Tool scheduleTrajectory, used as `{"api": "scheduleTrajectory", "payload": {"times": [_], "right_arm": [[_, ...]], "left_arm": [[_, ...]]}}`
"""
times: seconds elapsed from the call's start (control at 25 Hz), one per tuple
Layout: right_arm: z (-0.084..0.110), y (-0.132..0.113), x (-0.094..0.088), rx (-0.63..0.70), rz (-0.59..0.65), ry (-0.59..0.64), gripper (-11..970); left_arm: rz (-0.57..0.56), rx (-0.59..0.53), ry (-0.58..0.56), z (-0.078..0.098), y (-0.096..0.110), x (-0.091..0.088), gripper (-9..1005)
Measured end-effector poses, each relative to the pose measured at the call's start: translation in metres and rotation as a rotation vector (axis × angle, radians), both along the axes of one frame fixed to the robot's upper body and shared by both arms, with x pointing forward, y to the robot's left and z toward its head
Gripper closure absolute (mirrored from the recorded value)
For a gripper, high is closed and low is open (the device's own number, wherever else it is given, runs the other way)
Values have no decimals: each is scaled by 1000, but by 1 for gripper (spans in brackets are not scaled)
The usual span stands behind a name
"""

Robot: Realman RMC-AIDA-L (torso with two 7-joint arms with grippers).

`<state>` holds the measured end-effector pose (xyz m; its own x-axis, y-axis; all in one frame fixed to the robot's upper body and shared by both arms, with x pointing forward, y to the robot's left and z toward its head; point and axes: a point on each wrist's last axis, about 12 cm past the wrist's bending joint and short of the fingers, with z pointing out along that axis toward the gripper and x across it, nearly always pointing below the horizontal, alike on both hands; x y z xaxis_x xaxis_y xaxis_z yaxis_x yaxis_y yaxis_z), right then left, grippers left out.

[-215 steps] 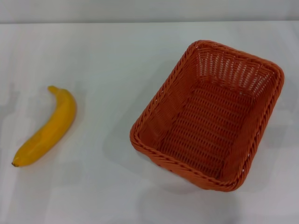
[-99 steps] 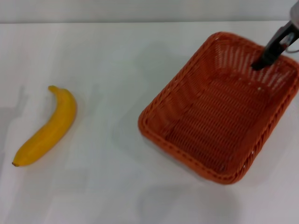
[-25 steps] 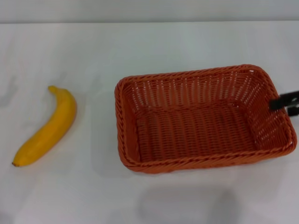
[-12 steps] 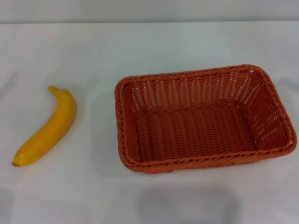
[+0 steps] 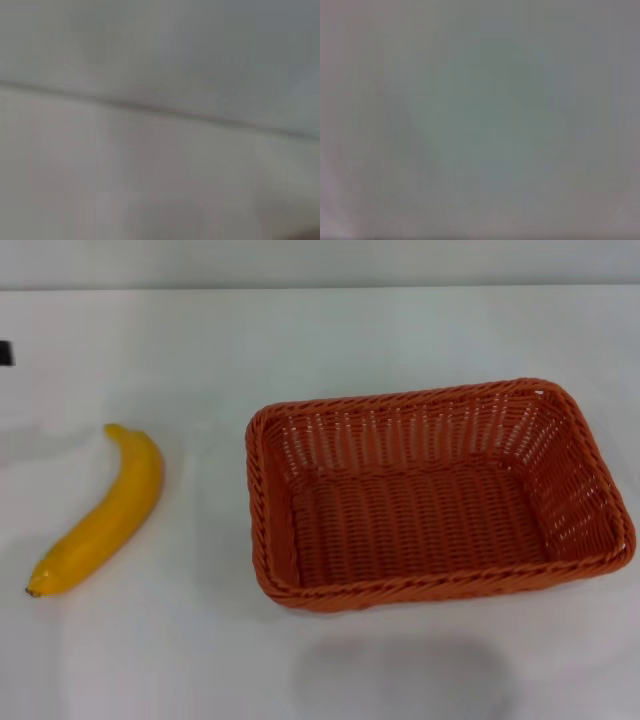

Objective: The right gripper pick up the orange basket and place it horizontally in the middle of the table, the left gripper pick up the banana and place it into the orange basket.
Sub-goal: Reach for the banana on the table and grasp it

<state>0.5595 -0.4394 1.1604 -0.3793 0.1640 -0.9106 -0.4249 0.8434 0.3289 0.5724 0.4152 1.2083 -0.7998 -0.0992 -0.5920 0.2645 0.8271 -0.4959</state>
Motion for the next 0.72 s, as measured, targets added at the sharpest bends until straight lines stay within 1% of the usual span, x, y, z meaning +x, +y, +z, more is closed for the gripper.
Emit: {"api": "scheduleTrajectory", "payload": {"times": [0.08,0.2,0.32,0.4,0.52,0.72], "right_arm": [[0,-2,1,-25,-8,-14,189],[0,-4,1,-52,-15,-27,189],[1,-7,0,-76,-14,-39,189],[2,-8,0,-89,-13,-46,189],[3,-9,0,-110,-10,-58,189],[7,-9,2,-140,-5,-78,189]], "left_arm": [[-29,31,97,5,-13,11,106],[-65,77,195,11,-33,28,106],[-87,142,292,7,-52,42,106],[-105,178,346,0,-67,50,106],[-140,233,419,-17,-91,60,106],[-169,296,491,-40,-115,63,106]]}}
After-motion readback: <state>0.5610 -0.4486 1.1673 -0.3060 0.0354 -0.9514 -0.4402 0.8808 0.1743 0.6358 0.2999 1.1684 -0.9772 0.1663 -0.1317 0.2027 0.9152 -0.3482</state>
